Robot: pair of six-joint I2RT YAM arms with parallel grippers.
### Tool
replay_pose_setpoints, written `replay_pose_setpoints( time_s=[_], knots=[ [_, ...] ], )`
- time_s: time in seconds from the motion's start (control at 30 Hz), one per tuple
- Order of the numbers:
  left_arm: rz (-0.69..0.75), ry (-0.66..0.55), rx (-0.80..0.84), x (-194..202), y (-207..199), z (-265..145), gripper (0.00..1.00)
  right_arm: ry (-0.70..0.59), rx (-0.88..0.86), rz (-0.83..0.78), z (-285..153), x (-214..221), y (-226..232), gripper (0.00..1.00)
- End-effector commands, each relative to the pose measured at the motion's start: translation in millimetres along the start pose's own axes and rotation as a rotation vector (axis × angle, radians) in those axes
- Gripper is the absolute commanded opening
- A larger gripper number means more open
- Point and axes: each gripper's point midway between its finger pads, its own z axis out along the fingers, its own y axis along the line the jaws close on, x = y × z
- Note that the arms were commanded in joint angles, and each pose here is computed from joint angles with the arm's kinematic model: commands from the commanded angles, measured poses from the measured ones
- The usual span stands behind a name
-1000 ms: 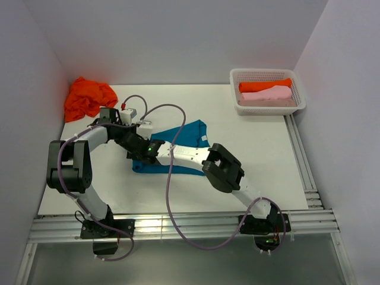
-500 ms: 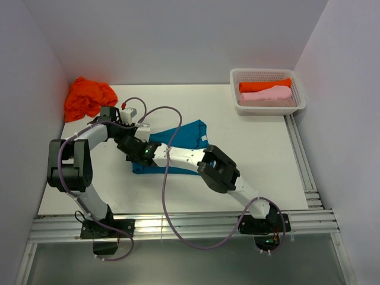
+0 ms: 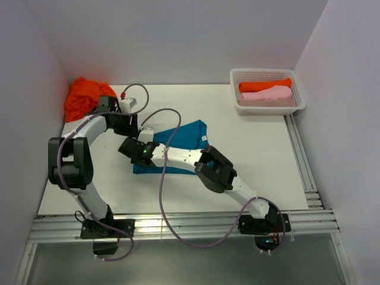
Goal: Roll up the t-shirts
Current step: Roll the tshirt
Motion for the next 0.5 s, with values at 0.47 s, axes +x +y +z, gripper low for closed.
replay_pose_setpoints(
  time_s=[0.47],
  knots=[
    [-0.019, -0.038, 0.055, -37.0, 8.8, -19.4, 0.6, 0.101, -0.186, 0.08, 4.1, 19.0, 7.8, 0.19]
  ],
)
